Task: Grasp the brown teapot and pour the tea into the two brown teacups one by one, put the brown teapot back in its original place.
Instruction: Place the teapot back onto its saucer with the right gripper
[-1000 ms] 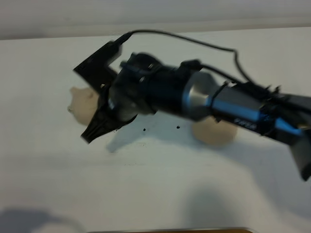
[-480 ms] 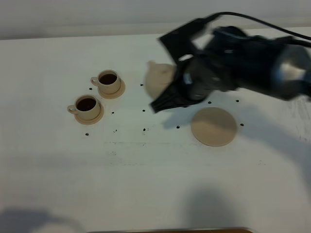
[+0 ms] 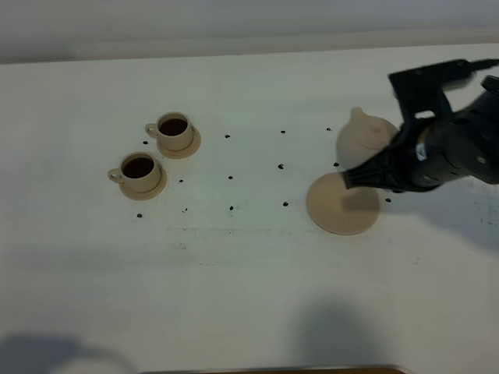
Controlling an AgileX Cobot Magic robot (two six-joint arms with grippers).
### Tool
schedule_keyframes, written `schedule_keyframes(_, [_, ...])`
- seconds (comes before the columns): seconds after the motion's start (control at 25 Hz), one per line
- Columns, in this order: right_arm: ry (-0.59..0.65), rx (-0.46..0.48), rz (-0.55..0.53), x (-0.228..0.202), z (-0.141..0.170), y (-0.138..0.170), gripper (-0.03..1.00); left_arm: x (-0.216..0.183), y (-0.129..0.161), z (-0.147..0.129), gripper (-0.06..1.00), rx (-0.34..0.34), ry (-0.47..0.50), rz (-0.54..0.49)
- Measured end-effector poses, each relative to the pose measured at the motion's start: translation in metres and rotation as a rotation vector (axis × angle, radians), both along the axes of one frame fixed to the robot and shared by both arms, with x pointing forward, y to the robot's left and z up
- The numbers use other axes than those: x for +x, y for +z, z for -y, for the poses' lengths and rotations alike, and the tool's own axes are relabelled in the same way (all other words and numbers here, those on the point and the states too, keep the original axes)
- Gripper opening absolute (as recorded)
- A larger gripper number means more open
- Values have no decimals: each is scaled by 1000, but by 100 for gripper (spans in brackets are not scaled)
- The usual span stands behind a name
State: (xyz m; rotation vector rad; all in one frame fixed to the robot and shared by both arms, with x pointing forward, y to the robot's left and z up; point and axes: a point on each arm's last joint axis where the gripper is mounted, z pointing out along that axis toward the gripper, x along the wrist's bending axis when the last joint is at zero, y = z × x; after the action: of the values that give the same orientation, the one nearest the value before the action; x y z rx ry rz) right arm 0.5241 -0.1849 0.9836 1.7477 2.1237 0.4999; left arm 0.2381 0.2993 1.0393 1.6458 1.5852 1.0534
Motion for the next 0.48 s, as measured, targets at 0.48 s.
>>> schedule_keyframes(0.48, [-56,51,-12,-16,15,-18,8,0,0,0,52,0,0,0])
